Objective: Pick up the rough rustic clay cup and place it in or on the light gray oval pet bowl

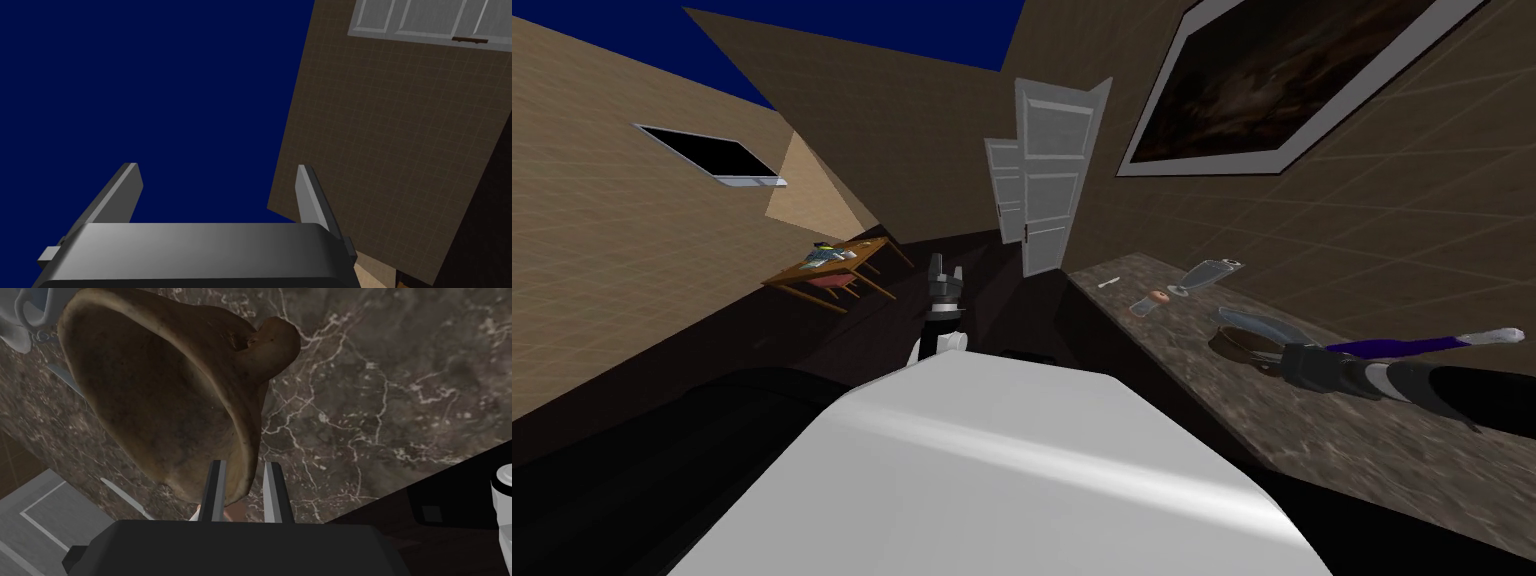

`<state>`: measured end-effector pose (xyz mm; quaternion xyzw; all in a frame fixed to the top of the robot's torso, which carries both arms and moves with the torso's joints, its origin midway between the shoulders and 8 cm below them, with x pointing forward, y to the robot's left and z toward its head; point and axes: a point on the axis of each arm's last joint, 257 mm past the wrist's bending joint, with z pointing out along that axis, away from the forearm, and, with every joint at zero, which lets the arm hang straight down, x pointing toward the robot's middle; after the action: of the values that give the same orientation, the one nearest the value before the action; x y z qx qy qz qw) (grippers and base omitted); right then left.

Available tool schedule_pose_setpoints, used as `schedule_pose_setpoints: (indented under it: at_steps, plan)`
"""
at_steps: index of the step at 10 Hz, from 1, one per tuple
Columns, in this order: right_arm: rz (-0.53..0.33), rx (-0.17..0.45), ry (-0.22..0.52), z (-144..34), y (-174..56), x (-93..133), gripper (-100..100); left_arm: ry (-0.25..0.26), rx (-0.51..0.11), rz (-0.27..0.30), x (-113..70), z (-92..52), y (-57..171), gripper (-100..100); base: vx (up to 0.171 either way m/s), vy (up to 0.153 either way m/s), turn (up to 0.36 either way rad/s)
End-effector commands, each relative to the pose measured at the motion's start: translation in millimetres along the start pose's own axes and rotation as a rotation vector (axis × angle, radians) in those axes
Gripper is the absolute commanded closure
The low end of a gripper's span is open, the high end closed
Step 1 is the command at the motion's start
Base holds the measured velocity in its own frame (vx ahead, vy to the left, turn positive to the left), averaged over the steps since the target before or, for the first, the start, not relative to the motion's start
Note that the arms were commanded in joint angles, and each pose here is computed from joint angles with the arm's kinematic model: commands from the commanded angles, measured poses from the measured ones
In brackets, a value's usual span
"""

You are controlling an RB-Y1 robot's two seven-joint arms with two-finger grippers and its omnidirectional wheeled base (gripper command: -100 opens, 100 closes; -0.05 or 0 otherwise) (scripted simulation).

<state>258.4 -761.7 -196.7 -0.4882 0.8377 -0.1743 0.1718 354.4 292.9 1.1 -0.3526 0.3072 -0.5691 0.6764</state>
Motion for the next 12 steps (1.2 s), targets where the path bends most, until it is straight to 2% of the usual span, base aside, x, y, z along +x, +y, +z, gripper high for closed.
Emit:
schedule_pose_setpoints:
  at_steps: [1,3,4,6,7,8,12]
  plan:
    - [0.009,-0.005,0.01,-4.4,1.7,2.8,100,0.0,0.0,0.0,0.0,0.0,0.0,0,0.045,0.012,0.062]
    - [0.018,-0.01,0.024,-10.1,1.9,8.1,100,0.0,0.0,0.0,0.0,0.0,0.0,0,0.037,0.003,0.043]
    - [0.041,-0.017,0.064,-26.2,0.8,22.7,100,0.0,0.0,0.0,0.0,0.0,0.0,0,0.083,-0.023,0.157]
    - [0.041,-0.017,0.064,-26.2,0.8,22.7,100,0.0,0.0,0.0,-0.1,0.0,0.0,0,0.07,-0.033,0.03]
    - [0.058,-0.012,0.099,-40.1,-2.7,35.1,100,0.0,0.0,0.0,-0.1,0.0,0.0,0,0.082,-0.071,0.024]
    - [0.058,-0.012,0.099,-40.1,-2.7,35.1,100,0.0,0.0,0.0,-0.1,0.0,0.0,0,0.097,-0.103,0.029]
    - [0.08,0.026,0.148,-59.8,-14.3,52.7,100,0.0,0.0,0.0,-0.1,-0.1,0.0,0,0.097,-0.136,-0.023]
